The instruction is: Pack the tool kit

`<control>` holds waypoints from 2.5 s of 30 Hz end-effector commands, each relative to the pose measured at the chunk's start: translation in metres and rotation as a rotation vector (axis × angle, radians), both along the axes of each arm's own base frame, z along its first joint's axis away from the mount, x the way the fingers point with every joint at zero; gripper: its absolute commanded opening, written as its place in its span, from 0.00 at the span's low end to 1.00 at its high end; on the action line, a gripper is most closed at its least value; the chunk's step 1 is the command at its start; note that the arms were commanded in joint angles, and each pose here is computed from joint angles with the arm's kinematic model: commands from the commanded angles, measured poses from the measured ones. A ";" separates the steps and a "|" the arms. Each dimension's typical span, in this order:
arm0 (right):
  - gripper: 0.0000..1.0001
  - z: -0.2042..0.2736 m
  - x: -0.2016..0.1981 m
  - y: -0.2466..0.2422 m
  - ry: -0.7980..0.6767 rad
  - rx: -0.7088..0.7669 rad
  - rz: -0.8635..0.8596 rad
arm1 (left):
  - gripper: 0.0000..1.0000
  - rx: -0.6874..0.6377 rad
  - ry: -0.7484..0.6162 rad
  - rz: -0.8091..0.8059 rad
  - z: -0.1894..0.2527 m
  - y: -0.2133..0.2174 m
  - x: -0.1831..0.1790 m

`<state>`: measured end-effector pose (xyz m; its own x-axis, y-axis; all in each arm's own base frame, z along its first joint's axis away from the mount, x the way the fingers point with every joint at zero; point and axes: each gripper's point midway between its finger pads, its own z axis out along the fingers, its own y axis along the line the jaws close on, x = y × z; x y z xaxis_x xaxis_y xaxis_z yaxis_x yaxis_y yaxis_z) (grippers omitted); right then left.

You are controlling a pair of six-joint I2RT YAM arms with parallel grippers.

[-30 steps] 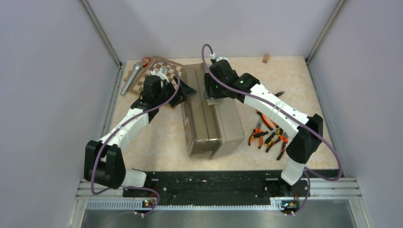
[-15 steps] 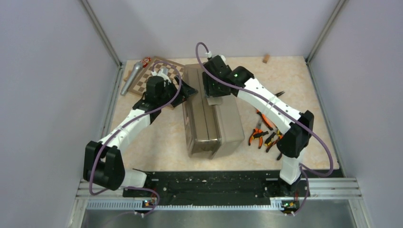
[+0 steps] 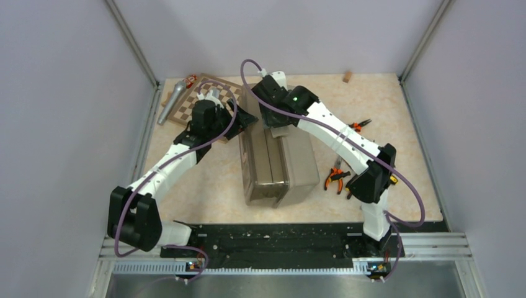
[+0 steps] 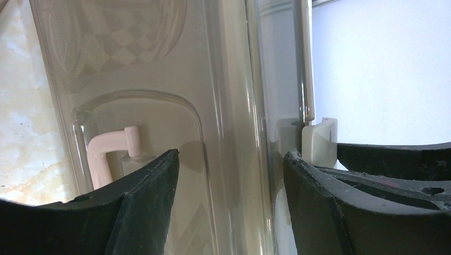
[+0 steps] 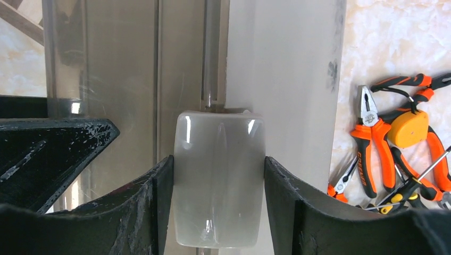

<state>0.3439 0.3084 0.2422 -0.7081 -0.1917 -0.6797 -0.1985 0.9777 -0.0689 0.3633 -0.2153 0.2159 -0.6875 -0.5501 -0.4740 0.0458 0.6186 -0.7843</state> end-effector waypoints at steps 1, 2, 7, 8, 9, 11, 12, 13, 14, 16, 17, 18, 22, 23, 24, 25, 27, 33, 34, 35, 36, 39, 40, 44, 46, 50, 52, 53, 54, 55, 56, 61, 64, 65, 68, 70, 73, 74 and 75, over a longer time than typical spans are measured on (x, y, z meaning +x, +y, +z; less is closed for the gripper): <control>0.04 -0.056 -0.023 -0.015 0.157 -0.221 0.044 | 0.66 -0.027 0.197 -0.185 -0.035 -0.038 -0.053; 0.05 -0.054 -0.024 -0.014 0.156 -0.218 0.045 | 0.66 -0.023 0.198 -0.184 -0.035 -0.038 -0.054; 0.13 -0.040 -0.023 -0.012 0.135 -0.177 0.045 | 0.67 0.010 0.188 -0.168 -0.035 -0.033 -0.051; 0.15 -0.036 -0.023 -0.012 0.128 -0.168 0.046 | 0.67 0.020 0.187 -0.162 -0.036 -0.031 -0.050; 0.18 -0.033 -0.023 -0.011 0.122 -0.158 0.049 | 0.68 0.028 0.186 -0.158 -0.037 -0.030 -0.050; 0.25 -0.027 -0.023 -0.008 0.115 -0.130 0.058 | 0.68 0.042 0.186 -0.152 -0.039 -0.028 -0.050; 0.27 -0.024 -0.024 -0.007 0.113 -0.121 0.063 | 0.68 0.047 0.188 -0.149 -0.040 -0.027 -0.049; 0.32 -0.022 -0.023 -0.007 0.109 -0.113 0.063 | 0.69 0.052 0.190 -0.147 -0.042 -0.026 -0.049; 0.39 -0.019 -0.022 -0.006 0.103 -0.106 0.062 | 0.69 0.058 0.191 -0.145 -0.043 -0.026 -0.049; 0.54 -0.015 -0.022 -0.007 0.094 -0.102 0.060 | 0.69 0.066 0.194 -0.139 -0.045 -0.024 -0.048; 0.60 -0.013 -0.021 -0.007 0.088 -0.101 0.057 | 0.69 0.068 0.194 -0.139 -0.045 -0.024 -0.048; 0.65 -0.012 -0.021 -0.009 0.082 -0.105 0.053 | 0.69 0.070 0.193 -0.139 -0.046 -0.024 -0.048; 0.79 -0.011 -0.018 -0.018 0.070 -0.133 0.032 | 0.69 0.081 0.189 -0.134 -0.046 -0.022 -0.047; 0.83 -0.010 -0.016 -0.021 0.064 -0.143 0.023 | 0.69 0.083 0.190 -0.132 -0.046 -0.022 -0.047; 0.86 -0.010 -0.016 -0.023 0.061 -0.150 0.019 | 0.70 0.084 0.190 -0.132 -0.046 -0.022 -0.047; 0.88 -0.009 -0.015 -0.026 0.057 -0.155 0.012 | 0.70 0.087 0.189 -0.131 -0.046 -0.022 -0.047; 0.89 -0.009 -0.014 -0.030 0.052 -0.168 0.003 | 0.70 0.090 0.188 -0.129 -0.047 -0.021 -0.047; 0.90 0.001 -0.011 -0.047 0.028 -0.185 -0.034 | 0.70 0.106 0.189 -0.118 -0.049 -0.018 -0.046; 0.90 0.004 -0.011 -0.050 0.021 -0.186 -0.038 | 0.70 0.107 0.188 -0.116 -0.048 -0.017 -0.046; 0.90 0.006 -0.011 -0.052 0.017 -0.187 -0.042 | 0.70 0.107 0.189 -0.113 -0.048 -0.016 -0.045; 0.90 0.008 -0.011 -0.055 0.014 -0.190 -0.046 | 0.70 0.108 0.190 -0.113 -0.049 -0.016 -0.045; 0.90 0.012 -0.011 -0.064 0.000 -0.209 -0.067 | 0.70 0.110 0.193 -0.112 -0.050 -0.015 -0.045; 0.90 0.014 -0.011 -0.067 -0.005 -0.217 -0.073 | 0.70 0.111 0.194 -0.109 -0.050 -0.015 -0.045; 0.91 0.022 -0.010 -0.085 -0.032 -0.263 -0.115 | 0.71 0.115 0.196 -0.105 -0.051 -0.013 -0.045; 0.91 0.028 -0.009 -0.094 -0.049 -0.278 -0.137 | 0.70 0.119 0.194 -0.102 -0.050 -0.012 -0.045; 0.91 0.039 -0.009 -0.098 -0.071 -0.266 -0.143 | 0.70 0.126 0.194 -0.095 -0.051 -0.011 -0.044; 0.91 0.043 -0.008 -0.102 -0.084 -0.283 -0.154 | 0.70 0.129 0.194 -0.094 -0.052 -0.011 -0.044; 0.91 0.045 -0.008 -0.106 -0.090 -0.299 -0.164 | 0.70 0.132 0.196 -0.092 -0.053 -0.010 -0.044; 0.91 0.048 -0.008 -0.110 -0.100 -0.311 -0.176 | 0.71 0.136 0.198 -0.090 -0.054 -0.009 -0.044; 0.91 0.051 -0.008 -0.115 -0.108 -0.322 -0.184 | 0.70 0.138 0.198 -0.089 -0.054 -0.009 -0.044; 0.91 0.054 -0.008 -0.120 -0.113 -0.332 -0.197 | 0.70 0.141 0.200 -0.087 -0.055 -0.008 -0.045; 0.91 0.075 -0.009 -0.144 -0.154 -0.322 -0.247 | 0.71 0.148 0.198 -0.079 -0.055 -0.006 -0.044; 0.93 0.083 -0.010 -0.154 -0.170 -0.327 -0.262 | 0.71 0.147 0.197 -0.079 -0.055 -0.006 -0.044; 0.93 0.082 -0.010 -0.154 -0.155 -0.300 -0.257 | 0.71 0.147 0.195 -0.081 -0.054 -0.007 -0.044; 0.93 0.075 -0.011 -0.145 -0.134 -0.190 -0.210 | 0.71 0.149 0.192 -0.080 -0.054 -0.007 -0.042; 0.93 0.072 -0.013 -0.136 -0.130 -0.115 -0.180 | 0.71 0.148 0.191 -0.083 -0.053 -0.007 -0.042; 0.93 0.061 -0.013 -0.119 -0.092 0.015 -0.100 | 0.71 0.137 0.187 -0.093 -0.049 -0.009 -0.043; 0.93 0.061 -0.013 -0.111 -0.091 0.075 -0.069 | 0.71 0.130 0.184 -0.098 -0.046 -0.011 -0.043; 0.93 0.062 -0.015 -0.100 -0.091 0.142 -0.031 | 0.71 0.123 0.180 -0.104 -0.043 -0.012 -0.044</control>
<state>0.3289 0.1667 0.2945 -0.6911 -0.1353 -0.7100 -0.0102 0.9841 -0.1775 0.3366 -0.2380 0.2131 -0.7580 -0.4754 -0.4466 0.0643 0.6270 -0.7764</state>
